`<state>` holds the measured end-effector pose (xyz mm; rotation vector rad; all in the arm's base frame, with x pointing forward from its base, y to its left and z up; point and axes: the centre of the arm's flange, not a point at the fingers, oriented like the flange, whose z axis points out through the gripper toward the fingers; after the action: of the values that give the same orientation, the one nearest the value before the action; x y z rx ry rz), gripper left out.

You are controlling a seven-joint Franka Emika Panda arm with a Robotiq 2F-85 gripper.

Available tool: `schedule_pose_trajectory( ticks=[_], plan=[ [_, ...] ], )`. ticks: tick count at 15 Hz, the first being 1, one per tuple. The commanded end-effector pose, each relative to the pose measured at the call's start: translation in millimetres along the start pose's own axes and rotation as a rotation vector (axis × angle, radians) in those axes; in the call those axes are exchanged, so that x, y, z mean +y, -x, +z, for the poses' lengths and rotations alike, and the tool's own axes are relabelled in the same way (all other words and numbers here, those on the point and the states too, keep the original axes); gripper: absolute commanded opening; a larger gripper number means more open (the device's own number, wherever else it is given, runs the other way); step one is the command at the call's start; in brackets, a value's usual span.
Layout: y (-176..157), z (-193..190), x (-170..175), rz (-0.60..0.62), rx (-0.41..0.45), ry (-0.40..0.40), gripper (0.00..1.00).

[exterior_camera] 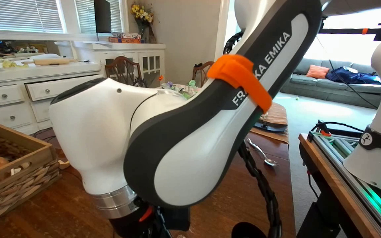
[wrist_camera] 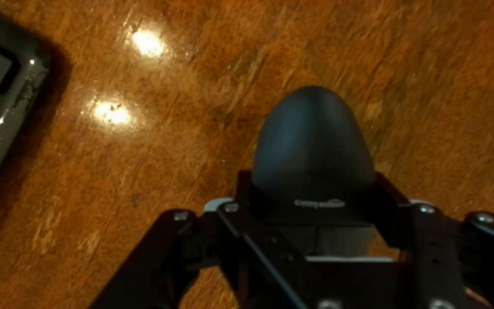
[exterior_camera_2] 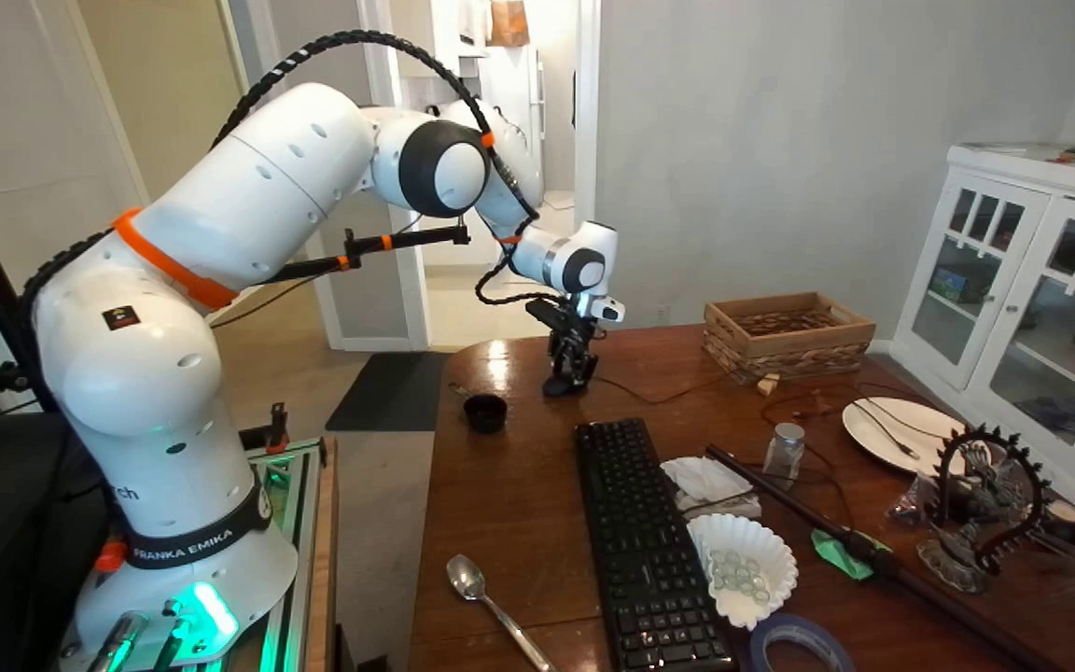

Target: Move the mouse slightly to the left and back

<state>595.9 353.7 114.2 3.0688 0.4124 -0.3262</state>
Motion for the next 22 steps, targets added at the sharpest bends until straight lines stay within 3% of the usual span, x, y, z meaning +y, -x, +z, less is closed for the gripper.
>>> schedule_pose_trajectory(
  ticks=[1,22],
  plan=[
    [-17.0,12.6,-5.1,-0.06,-0.038,0.039,0.42],
    [17.9,12.1,94.6,0.221,0.079,-0.085,0.42]
  ],
)
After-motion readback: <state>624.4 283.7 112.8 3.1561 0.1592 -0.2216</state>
